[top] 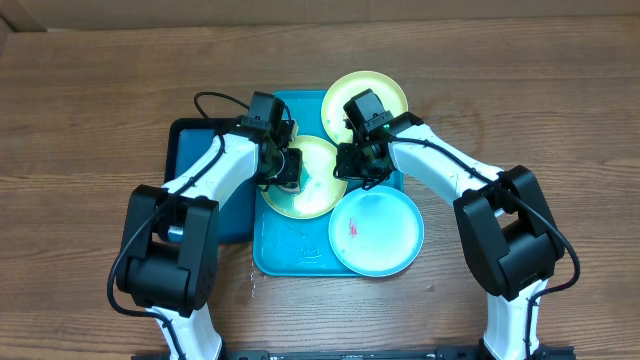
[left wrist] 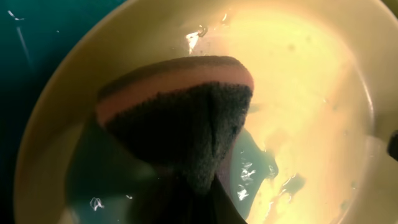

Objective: Clean dirty plates on tray and stack at the side
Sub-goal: 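Scrub the yellow plate surface with the sponge in the left gripper, then carry the sponge back to the black tray with the left gripper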

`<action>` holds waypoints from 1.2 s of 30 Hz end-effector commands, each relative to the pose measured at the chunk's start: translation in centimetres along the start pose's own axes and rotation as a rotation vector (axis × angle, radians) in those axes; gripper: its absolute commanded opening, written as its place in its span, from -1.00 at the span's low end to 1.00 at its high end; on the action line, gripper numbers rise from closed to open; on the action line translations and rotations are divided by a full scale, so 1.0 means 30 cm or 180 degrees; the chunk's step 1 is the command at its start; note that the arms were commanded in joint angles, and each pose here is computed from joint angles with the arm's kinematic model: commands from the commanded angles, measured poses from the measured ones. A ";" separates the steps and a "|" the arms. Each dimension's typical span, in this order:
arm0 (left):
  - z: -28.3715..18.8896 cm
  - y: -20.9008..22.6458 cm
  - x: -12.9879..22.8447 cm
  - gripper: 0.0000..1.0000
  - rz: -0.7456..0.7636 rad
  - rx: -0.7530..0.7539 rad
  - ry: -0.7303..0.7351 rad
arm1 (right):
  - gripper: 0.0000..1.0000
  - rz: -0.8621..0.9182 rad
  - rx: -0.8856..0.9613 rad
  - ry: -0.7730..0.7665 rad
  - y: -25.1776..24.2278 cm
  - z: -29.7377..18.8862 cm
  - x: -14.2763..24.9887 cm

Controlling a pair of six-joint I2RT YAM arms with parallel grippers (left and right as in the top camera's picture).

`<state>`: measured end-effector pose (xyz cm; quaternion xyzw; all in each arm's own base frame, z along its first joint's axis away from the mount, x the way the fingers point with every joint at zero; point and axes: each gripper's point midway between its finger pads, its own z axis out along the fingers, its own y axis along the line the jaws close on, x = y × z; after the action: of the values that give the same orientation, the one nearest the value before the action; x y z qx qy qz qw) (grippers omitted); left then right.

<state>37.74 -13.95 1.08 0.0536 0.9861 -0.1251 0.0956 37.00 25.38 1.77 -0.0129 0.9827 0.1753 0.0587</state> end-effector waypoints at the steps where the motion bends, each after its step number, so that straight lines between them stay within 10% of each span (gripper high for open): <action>1: 0.041 -0.069 0.084 -0.88 -0.0005 0.0305 0.0248 | -0.82 -0.0004 -0.0011 0.0045 0.003 0.015 0.015; 15: -0.345 -0.148 -0.106 -0.92 -0.0004 0.1224 -0.0313 | -0.51 -0.0001 0.0000 0.0065 0.000 0.015 0.020; 25: -0.622 0.097 0.014 -0.92 -0.0399 0.0088 -0.0553 | -0.49 0.0000 0.0000 0.0065 0.000 0.015 0.020; 36: -0.626 0.137 0.159 -0.92 -0.0499 -0.0236 -0.0120 | -0.92 0.0073 -0.0004 0.0058 0.001 0.015 0.018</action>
<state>30.71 -4.97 16.93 -0.0358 0.9878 -0.1097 0.1047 36.87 25.34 1.74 -0.0106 0.9830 0.1748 0.0555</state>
